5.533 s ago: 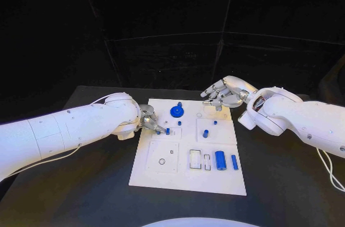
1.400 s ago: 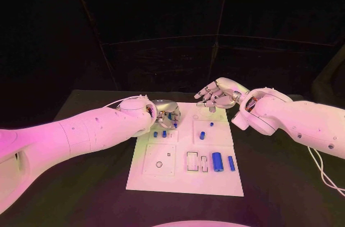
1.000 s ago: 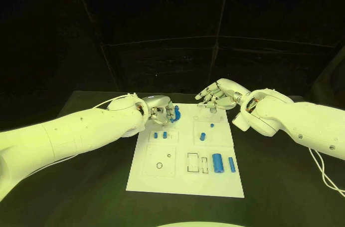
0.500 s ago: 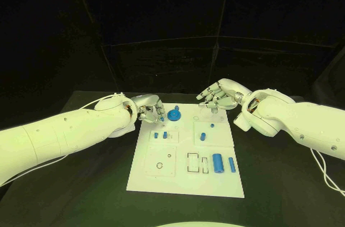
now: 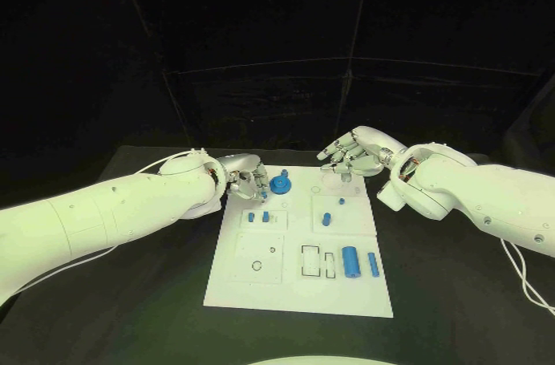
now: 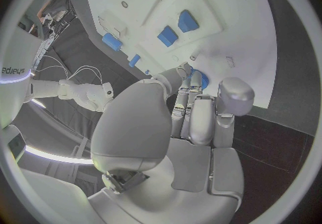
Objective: Assemble the parts on the task board
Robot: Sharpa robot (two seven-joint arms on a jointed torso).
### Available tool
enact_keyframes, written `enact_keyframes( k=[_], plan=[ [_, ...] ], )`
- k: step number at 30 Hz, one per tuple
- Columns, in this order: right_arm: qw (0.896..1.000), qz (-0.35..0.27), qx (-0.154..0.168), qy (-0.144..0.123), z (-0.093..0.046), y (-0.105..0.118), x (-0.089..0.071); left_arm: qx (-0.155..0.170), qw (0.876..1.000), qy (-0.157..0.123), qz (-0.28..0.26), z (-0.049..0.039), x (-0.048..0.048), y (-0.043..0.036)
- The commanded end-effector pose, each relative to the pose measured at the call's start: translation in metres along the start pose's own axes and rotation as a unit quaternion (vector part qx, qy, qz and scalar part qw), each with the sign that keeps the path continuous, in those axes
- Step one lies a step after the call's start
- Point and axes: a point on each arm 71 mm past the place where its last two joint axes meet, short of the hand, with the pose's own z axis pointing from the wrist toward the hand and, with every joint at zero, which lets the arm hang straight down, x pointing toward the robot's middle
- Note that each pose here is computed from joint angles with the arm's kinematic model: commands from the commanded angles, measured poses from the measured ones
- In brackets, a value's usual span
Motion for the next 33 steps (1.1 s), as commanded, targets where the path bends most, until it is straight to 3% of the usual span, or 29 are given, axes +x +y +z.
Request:
enact_keyframes(
  k=[1, 33],
  plan=[
    [1.0, 0.0, -0.005, 0.003, 0.0003, 0.002, 0.0, -0.008, 1.0, 0.021, -0.003, 0.0013, 0.0025, 0.001],
    [1.0, 0.0, -0.005, 0.004, 0.0, 0.0022, 0.0003, -0.015, 0.999, 0.047, 0.008, 0.0065, 0.0087, -0.0037]
  ],
)
